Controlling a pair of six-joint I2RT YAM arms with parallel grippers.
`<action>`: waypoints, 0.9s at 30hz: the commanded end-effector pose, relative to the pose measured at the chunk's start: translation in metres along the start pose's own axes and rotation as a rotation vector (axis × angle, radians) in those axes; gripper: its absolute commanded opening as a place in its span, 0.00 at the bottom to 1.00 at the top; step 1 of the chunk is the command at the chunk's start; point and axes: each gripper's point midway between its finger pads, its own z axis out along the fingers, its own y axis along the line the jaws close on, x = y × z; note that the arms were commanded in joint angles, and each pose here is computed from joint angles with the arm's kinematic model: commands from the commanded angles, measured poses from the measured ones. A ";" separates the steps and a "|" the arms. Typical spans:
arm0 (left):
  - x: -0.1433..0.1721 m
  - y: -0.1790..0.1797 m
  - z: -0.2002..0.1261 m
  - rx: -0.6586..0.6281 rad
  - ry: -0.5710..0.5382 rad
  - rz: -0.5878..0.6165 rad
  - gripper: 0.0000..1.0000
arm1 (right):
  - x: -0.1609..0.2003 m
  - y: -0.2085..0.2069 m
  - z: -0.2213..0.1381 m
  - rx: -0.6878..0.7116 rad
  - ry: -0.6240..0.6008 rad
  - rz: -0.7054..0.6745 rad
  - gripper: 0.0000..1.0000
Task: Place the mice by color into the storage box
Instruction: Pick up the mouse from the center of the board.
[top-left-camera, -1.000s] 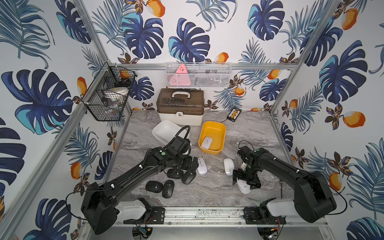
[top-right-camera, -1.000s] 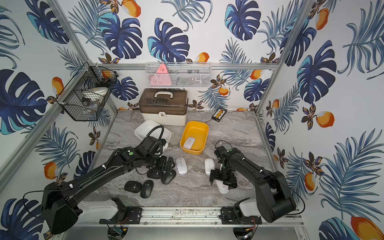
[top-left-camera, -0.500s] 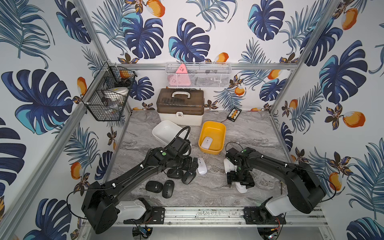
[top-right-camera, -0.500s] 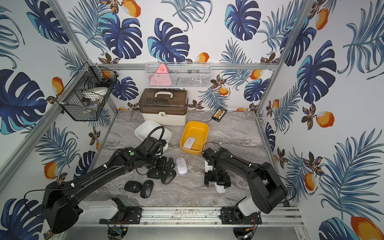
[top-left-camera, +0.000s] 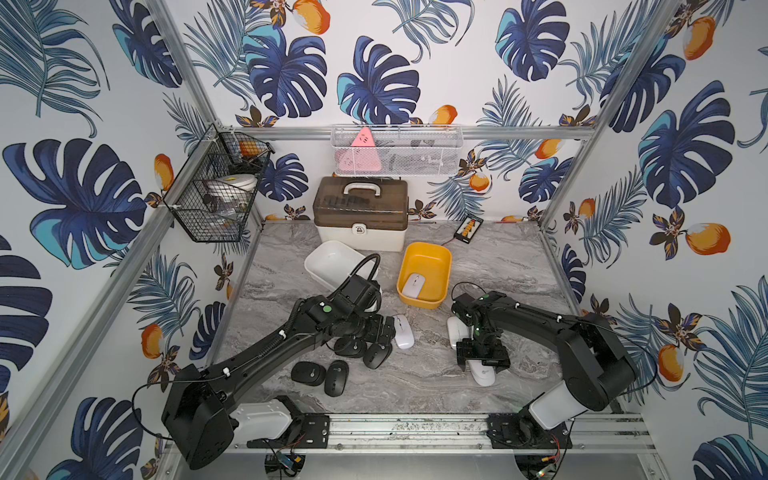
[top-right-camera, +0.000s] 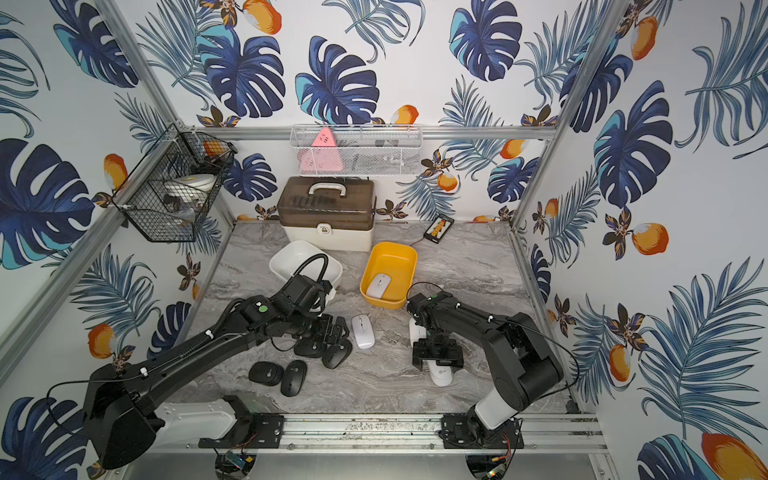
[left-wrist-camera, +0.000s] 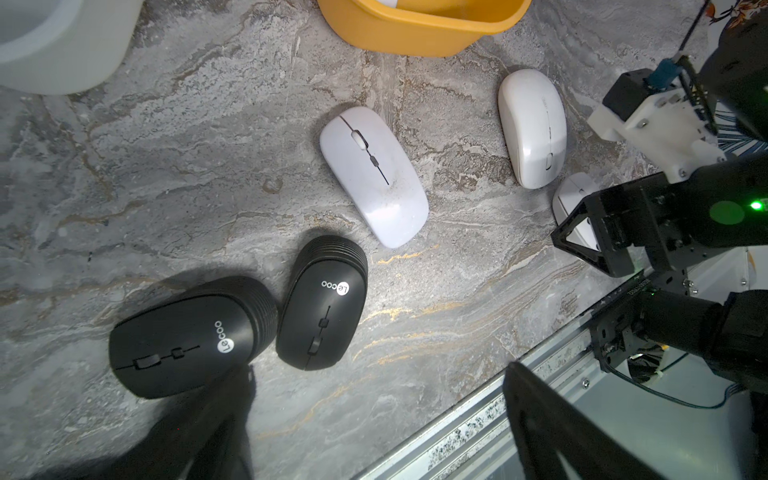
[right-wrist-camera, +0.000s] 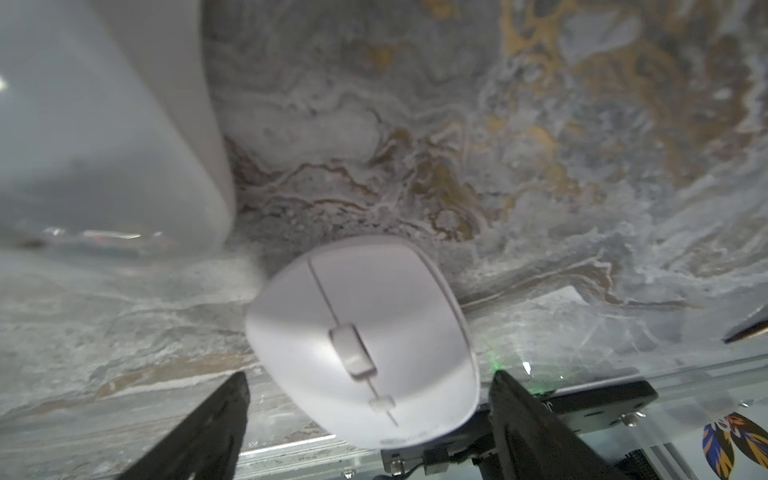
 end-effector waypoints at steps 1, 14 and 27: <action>0.000 0.003 -0.002 -0.016 -0.011 0.012 0.99 | -0.007 0.003 0.003 -0.002 -0.013 -0.026 0.88; 0.001 0.006 -0.006 -0.025 -0.023 0.012 0.99 | 0.001 0.008 0.005 -0.046 -0.015 -0.009 0.67; -0.014 0.001 -0.014 -0.028 -0.057 0.035 0.99 | -0.009 0.009 -0.077 -0.127 -0.179 0.029 0.57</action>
